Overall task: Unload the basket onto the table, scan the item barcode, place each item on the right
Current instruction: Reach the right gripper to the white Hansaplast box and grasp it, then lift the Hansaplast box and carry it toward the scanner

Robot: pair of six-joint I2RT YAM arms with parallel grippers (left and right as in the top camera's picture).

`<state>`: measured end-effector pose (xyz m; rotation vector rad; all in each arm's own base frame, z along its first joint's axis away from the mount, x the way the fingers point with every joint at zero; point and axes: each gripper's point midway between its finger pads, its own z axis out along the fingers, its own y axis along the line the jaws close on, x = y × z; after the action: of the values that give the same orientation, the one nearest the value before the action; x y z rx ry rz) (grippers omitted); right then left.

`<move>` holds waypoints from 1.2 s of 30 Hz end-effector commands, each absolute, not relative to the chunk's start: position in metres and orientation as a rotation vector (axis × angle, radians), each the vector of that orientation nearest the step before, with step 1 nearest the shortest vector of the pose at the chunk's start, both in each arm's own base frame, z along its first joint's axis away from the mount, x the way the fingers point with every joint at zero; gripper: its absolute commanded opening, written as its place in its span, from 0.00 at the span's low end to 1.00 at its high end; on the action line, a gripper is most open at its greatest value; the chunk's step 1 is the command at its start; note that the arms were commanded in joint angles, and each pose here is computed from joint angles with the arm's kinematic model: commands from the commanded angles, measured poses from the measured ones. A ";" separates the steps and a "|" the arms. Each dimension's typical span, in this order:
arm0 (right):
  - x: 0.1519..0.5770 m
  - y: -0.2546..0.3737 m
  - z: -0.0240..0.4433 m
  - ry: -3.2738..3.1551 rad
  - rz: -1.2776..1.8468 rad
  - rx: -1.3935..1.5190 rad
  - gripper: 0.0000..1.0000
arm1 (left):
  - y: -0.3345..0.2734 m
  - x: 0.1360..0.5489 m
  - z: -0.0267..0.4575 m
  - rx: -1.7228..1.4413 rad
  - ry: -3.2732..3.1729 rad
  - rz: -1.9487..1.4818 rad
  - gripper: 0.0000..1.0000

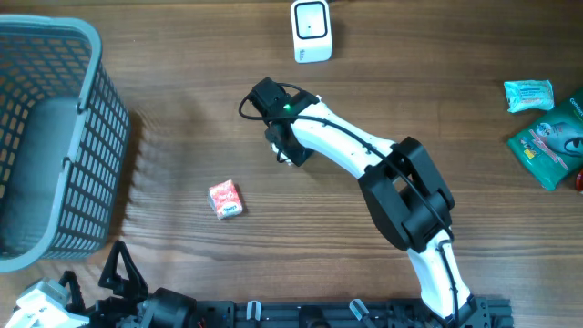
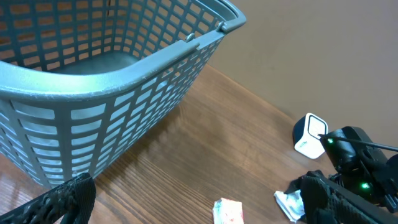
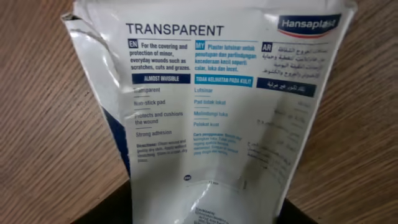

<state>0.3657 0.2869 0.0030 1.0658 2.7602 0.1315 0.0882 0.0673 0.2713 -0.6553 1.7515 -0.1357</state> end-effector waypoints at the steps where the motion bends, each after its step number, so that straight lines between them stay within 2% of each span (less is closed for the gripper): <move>1: 0.364 0.291 -0.012 2.783 0.143 1.079 0.65 | 0.067 0.088 0.273 -0.666 1.743 -0.143 1.00; 2: 0.359 0.296 -0.013 2.819 0.173 1.087 0.70 | 0.067 0.088 0.273 -0.667 1.742 -0.144 1.00; 5: 0.339 0.296 -0.015 2.888 0.146 1.186 0.62 | 0.067 0.088 0.273 -0.667 1.742 -0.144 1.00; 9: 0.326 0.289 -0.015 2.764 0.087 1.609 0.57 | 0.067 0.088 0.273 -0.667 1.742 -0.144 1.00; 11: 0.315 0.284 -0.015 2.589 0.012 1.932 0.56 | 0.067 0.088 0.273 -0.667 1.742 -0.144 1.00; 12: 0.312 0.282 -0.015 2.514 -0.018 2.038 0.63 | 0.067 0.088 0.273 -0.667 1.742 -0.144 1.00; 14: 0.314 0.280 -0.015 2.497 -0.018 2.063 0.65 | 0.067 0.088 0.273 -0.667 1.742 -0.144 1.00; 15: 0.316 0.279 -0.015 2.495 -0.013 2.074 0.75 | 0.067 0.088 0.273 -0.667 1.742 -0.144 1.00; 16: 0.317 0.277 -0.015 2.491 -0.011 2.093 0.98 | 0.067 0.088 0.273 -0.667 1.742 -0.144 1.00; 19: 0.323 0.270 -0.015 2.483 -0.007 2.105 1.00 | 0.067 0.088 0.273 -0.666 1.743 -0.143 1.00; 21: 0.341 0.279 -0.015 2.643 0.124 1.821 1.00 | 0.067 0.088 0.273 -0.667 1.742 -0.144 1.00; 22: 0.347 0.288 -0.014 2.742 0.203 1.646 1.00 | 0.067 0.088 0.273 -0.667 1.742 -0.144 1.00; 24: 0.358 0.310 -0.009 2.822 0.375 1.485 0.97 | 0.067 0.088 0.273 -0.667 1.742 -0.144 1.00; 25: 0.358 0.310 -0.009 2.819 0.374 1.485 0.89 | 0.067 0.088 0.273 -0.666 1.743 -0.143 1.00; 26: 0.358 0.309 -0.010 2.815 0.368 1.484 0.74 | 0.067 0.088 0.273 -0.667 1.742 -0.144 1.00; 27: 0.355 0.307 -0.011 2.815 0.343 1.505 0.64 | 0.067 0.088 0.273 -0.666 1.743 -0.143 1.00; 28: 0.352 0.303 -0.012 2.803 0.310 1.548 0.62 | 0.067 0.088 0.273 -0.667 1.742 -0.144 1.00; 29: 0.347 0.296 -0.014 2.759 0.242 1.644 0.62 | 0.067 0.088 0.273 -0.667 1.742 -0.144 1.00; 31: 0.340 0.283 -0.016 2.685 0.136 1.753 0.78 | 0.067 0.088 0.273 -0.667 1.742 -0.144 1.00; 32: 0.343 0.277 -0.016 2.657 0.107 1.736 0.80 | 0.067 0.088 0.273 -0.667 1.742 -0.144 1.00; 34: 0.343 0.273 -0.019 2.649 0.079 1.731 0.75 | 0.067 0.088 0.273 -0.666 1.743 -0.143 1.00; 35: 0.340 0.272 -0.022 2.661 0.062 1.732 0.66 | 0.067 0.088 0.273 -0.667 1.742 -0.144 1.00; 36: 0.338 0.271 -0.022 2.663 0.045 1.735 0.64 | 0.067 0.088 0.273 -0.667 1.742 -0.144 1.00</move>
<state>0.3427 0.2840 -0.0016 1.7134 2.7034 0.1752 0.0882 0.0673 0.2713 -0.6553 1.7515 -0.1357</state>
